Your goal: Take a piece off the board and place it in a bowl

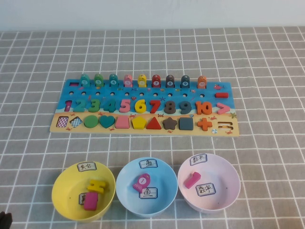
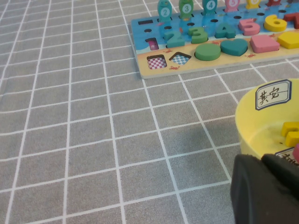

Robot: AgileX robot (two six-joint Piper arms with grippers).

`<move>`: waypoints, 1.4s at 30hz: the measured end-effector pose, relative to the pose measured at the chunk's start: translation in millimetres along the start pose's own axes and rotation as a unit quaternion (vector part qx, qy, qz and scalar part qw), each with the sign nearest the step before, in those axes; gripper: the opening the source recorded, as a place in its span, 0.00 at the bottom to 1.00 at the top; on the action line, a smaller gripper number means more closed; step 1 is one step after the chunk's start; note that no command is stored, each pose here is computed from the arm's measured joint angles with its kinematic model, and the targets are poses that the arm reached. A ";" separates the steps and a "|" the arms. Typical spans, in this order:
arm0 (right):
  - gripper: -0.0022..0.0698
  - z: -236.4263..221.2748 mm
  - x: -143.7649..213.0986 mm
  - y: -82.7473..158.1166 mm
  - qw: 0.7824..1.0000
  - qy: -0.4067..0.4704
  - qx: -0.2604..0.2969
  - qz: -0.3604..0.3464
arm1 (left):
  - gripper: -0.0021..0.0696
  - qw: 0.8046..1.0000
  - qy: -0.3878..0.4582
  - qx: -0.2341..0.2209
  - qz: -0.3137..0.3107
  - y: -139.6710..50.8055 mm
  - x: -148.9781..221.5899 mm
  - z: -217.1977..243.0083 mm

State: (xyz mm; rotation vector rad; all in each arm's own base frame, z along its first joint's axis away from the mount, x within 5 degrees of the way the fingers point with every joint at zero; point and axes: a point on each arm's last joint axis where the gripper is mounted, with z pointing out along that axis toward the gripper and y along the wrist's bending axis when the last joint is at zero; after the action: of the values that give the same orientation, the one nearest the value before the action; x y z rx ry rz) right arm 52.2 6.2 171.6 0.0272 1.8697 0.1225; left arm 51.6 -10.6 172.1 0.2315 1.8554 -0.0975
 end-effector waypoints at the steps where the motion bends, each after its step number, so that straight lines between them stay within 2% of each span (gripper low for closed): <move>1: 0.01 0.0 -0.8 0.6 1.000 -0.004 -0.003 0.009 | 0.03 1.000 0.000 0.000 0.000 0.0 0.0 0.0; 10: 0.01 -1.0 -12.4 4.5 0.991 -0.065 -0.033 0.115 | 0.03 1.000 0.000 0.000 0.000 0.0 0.0 0.0; 19: 0.01 -2.3 -18.7 8.0 0.961 -0.089 -0.069 0.252 | 0.03 1.000 0.000 0.000 0.001 0.1 0.0 0.0; 25: 0.01 -2.7 -20.8 7.8 0.958 -0.100 -0.071 0.261 | 0.03 1.000 0.000 0.000 0.001 0.1 0.0 0.0; 34: 0.01 -5.1 -27.0 10.0 0.932 -0.106 -0.094 0.332 | 0.03 1.000 0.000 0.000 0.000 0.1 0.0 0.0; 38: 0.01 -5.7 -44.1 18.2 0.938 -0.055 -0.110 0.325 | 0.03 1.000 0.000 0.000 0.000 0.1 0.0 0.0; 42: 0.01 0.1 -65.9 28.2 0.951 0.039 -0.120 0.282 | 0.03 1.000 0.000 0.000 0.000 0.1 0.0 0.0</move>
State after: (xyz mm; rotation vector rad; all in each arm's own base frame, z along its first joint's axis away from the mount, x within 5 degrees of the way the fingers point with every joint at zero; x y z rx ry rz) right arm 70.7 29.0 237.0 0.3943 1.8665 0.7536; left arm 51.6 -10.6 172.1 0.2309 1.8554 -0.0970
